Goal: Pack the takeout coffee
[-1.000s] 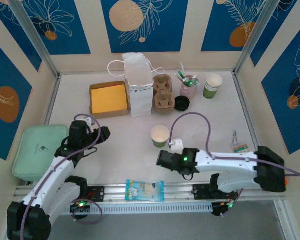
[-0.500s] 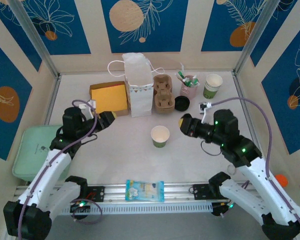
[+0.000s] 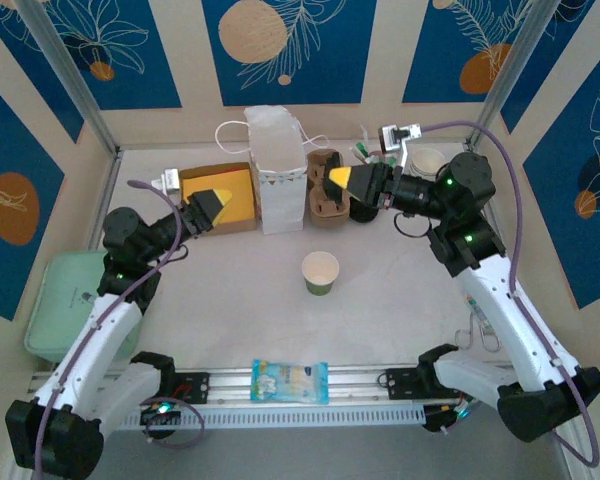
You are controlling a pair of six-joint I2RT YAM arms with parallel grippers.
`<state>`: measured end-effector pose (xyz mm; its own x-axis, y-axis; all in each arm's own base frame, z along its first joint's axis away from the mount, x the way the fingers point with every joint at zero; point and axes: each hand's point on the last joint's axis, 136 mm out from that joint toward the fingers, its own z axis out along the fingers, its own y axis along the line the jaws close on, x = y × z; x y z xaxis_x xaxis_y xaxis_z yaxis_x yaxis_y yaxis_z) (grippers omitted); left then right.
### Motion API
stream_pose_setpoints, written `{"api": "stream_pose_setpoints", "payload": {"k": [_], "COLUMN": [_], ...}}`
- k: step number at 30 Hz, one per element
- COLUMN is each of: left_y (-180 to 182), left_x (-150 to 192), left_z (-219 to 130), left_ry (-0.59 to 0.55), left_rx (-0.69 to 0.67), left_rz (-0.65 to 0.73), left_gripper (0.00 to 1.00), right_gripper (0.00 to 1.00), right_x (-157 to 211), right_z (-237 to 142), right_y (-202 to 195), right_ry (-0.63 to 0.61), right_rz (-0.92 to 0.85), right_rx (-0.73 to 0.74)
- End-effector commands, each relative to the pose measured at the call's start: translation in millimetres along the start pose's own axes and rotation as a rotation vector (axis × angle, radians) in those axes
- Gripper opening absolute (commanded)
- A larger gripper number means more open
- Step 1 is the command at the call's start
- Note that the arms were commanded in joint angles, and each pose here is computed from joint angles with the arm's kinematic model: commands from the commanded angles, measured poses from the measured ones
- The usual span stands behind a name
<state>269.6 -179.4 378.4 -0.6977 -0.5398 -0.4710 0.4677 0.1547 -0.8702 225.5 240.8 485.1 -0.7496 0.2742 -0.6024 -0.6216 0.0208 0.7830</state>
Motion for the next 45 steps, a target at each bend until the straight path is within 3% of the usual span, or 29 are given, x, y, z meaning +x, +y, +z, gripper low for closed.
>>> {"api": "stream_pose_setpoints", "payload": {"k": [1,8,17,30,45], "left_y": [-49.3,-116.5,-163.6,-181.2,-189.3], "left_x": [-15.9,-25.9,-14.0,-17.0,-15.9], "left_z": [0.9,17.5,39.6,52.1,61.3], "left_ry": [-0.036,-0.022,0.021,-0.021,-0.031], "left_rx": [0.209,0.491,0.655,0.764,0.803], "left_rz": [0.014,0.001,0.016,-0.013,-0.023], "left_gripper": [0.61,0.61,0.61,0.52,0.51], "right_gripper": [0.13,0.13,0.13,0.13,0.13], "right_x": [-14.9,-41.8,-66.6,-74.1,-66.4], "right_z": [6.4,35.1,53.1,50.5,64.1], "right_y": [42.6,86.1,112.4,116.1,103.6], "right_ry": [0.022,0.032,0.003,-0.076,-0.081], "right_rz": [-0.012,-0.003,0.068,0.103,0.153], "right_rx": [-0.185,-0.398,-0.633,-0.767,-0.765]}}
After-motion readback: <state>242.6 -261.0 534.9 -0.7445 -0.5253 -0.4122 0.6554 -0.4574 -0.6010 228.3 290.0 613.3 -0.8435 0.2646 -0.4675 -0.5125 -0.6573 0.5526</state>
